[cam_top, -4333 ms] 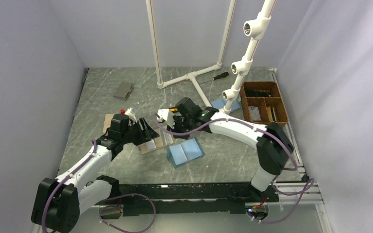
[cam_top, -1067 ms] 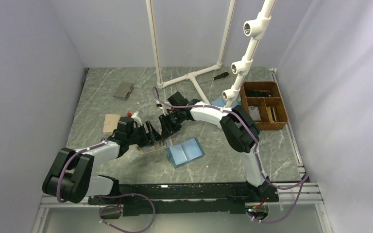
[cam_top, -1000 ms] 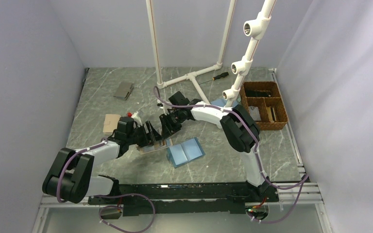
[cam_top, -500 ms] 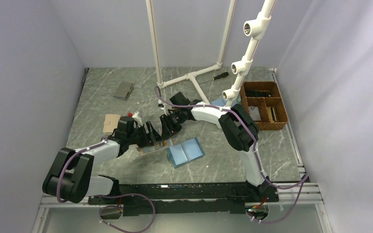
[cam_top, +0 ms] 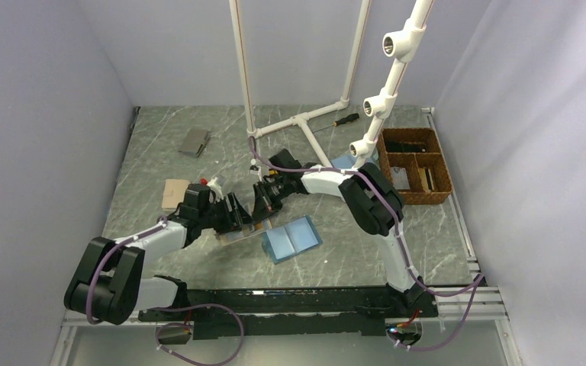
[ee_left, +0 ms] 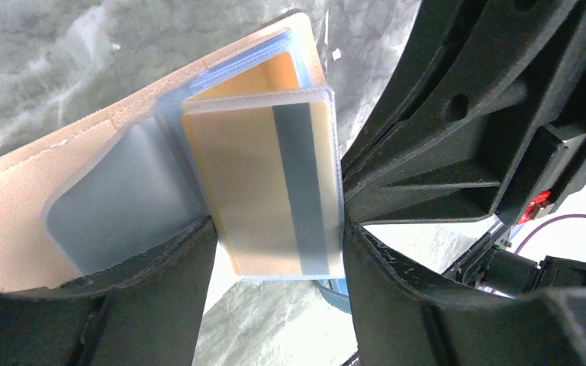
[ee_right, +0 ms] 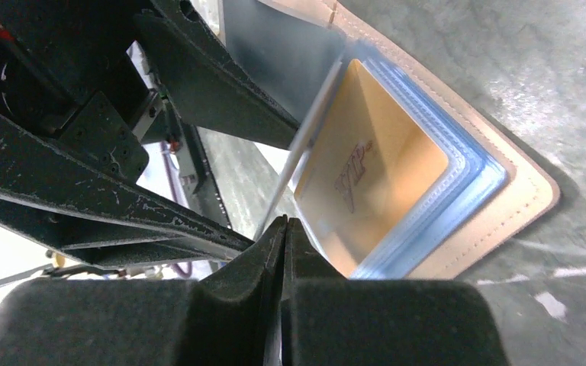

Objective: Take the credit cards out of the card holder
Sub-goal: Remove the credit card from the card holder.

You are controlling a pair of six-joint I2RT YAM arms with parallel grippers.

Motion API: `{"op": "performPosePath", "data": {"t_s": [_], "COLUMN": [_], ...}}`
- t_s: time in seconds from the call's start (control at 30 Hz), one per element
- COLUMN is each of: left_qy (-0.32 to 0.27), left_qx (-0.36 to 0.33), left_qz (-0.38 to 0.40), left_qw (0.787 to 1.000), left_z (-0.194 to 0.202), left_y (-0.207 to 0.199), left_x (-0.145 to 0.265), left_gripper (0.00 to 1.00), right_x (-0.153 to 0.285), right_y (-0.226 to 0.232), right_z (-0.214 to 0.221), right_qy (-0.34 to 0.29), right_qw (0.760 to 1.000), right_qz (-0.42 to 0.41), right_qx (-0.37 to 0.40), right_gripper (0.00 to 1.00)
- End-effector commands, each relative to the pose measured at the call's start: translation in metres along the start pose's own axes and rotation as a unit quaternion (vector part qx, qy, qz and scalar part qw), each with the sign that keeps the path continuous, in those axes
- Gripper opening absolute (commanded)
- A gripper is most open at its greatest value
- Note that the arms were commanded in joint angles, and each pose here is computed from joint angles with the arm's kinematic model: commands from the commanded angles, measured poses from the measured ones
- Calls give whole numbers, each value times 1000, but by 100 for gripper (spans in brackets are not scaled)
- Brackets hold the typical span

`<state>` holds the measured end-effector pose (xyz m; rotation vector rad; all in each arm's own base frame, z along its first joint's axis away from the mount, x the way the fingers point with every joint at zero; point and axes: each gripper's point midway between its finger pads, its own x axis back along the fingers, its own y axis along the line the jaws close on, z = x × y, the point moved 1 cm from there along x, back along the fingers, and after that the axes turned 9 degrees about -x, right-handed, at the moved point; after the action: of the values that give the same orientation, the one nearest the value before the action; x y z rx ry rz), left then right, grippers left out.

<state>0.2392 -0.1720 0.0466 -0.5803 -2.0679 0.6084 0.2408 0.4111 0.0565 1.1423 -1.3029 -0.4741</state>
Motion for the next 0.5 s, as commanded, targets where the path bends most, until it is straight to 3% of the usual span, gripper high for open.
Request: {"op": "performPosePath", "data": {"t_s": [0.0,0.1,0.27,0.37,0.47], "left_qy": [-11,-14,-17,-19,-17], "left_qx": [-5,0,7,8,9], "left_qz": [-38,-57,-78,-77,-71], "left_qw": [999,998,997,997,997], "left_z": [-2,-1,1,1,2], "left_y": [10,14,19,18,16], "left_x": [5,9,15,17,18], "left_gripper": [62,53,50,50,57], "right_x": [-1,0,0,-2,-4], "right_y": [61,66,70,71,74], "right_z": [6,1,1,3,6], "right_qy": [44,40,40,46,52], "right_qw": [990,989,989,987,986], "right_qz": [-132,-142,-144,-150,-155], "right_qx": [6,14,20,18,16], "right_gripper": [3,3,5,6,7]}}
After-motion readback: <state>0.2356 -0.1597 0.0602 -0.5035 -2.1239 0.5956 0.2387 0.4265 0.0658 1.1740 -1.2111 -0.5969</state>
